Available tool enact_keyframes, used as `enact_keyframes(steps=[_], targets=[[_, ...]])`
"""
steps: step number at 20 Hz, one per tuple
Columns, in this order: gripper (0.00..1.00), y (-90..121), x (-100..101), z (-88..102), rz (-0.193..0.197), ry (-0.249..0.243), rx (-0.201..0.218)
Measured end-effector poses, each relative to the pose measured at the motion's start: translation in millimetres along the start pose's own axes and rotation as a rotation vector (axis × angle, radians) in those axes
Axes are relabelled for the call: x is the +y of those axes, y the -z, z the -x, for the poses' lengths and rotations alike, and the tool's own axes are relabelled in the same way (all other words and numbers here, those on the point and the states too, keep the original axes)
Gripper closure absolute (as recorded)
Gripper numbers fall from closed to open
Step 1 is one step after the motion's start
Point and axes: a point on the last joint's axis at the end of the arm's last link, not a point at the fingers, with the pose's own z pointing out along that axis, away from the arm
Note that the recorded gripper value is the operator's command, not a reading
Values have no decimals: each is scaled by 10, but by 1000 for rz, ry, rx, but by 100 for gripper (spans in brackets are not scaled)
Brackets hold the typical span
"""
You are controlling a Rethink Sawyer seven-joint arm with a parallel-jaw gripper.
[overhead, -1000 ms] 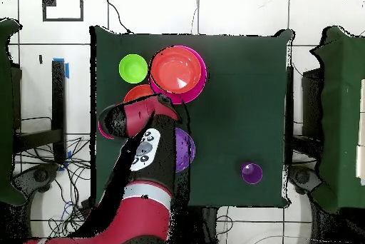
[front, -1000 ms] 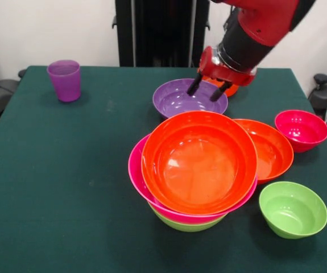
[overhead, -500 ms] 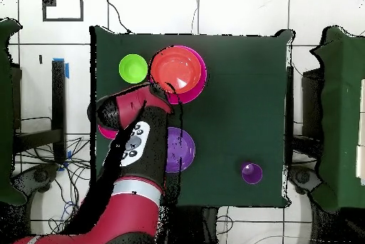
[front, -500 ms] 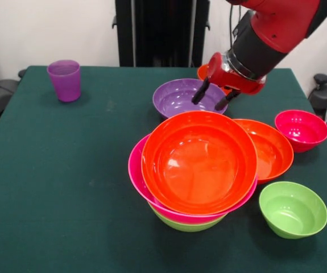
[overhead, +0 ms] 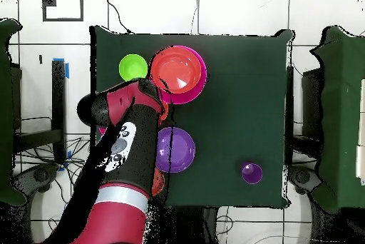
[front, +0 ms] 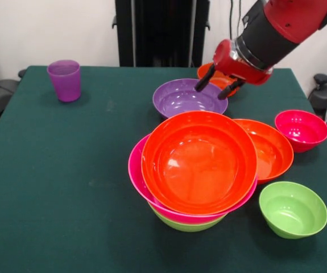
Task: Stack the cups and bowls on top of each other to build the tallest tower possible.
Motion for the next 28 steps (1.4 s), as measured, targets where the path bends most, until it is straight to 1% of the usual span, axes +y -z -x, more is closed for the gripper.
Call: enact_keyframes(steps=[1,3,4,5,7,10,15,17,19,20,21,23,24,26,28], targets=[[0,41,-13,-36,-9,-1,17],[0,91,-28,-71,-18,-2,31],[0,189,-60,-122,-33,-7,48],[0,231,-73,-138,-38,-9,51],[0,301,-94,-158,-43,-12,53],[0,464,-157,-200,-54,-23,54],[0,582,-211,-211,-62,-34,44],[0,618,-198,-188,-53,-40,39],[0,648,-162,-171,-28,-55,42],[0,672,-125,-152,2,-72,47],[0,699,-83,-118,40,-93,51],[0,721,-46,-81,76,-113,52],[0,745,-4,-27,123,-139,48],[0,764,32,38,170,-167,38],[0,778,80,143,239,-211,10]])
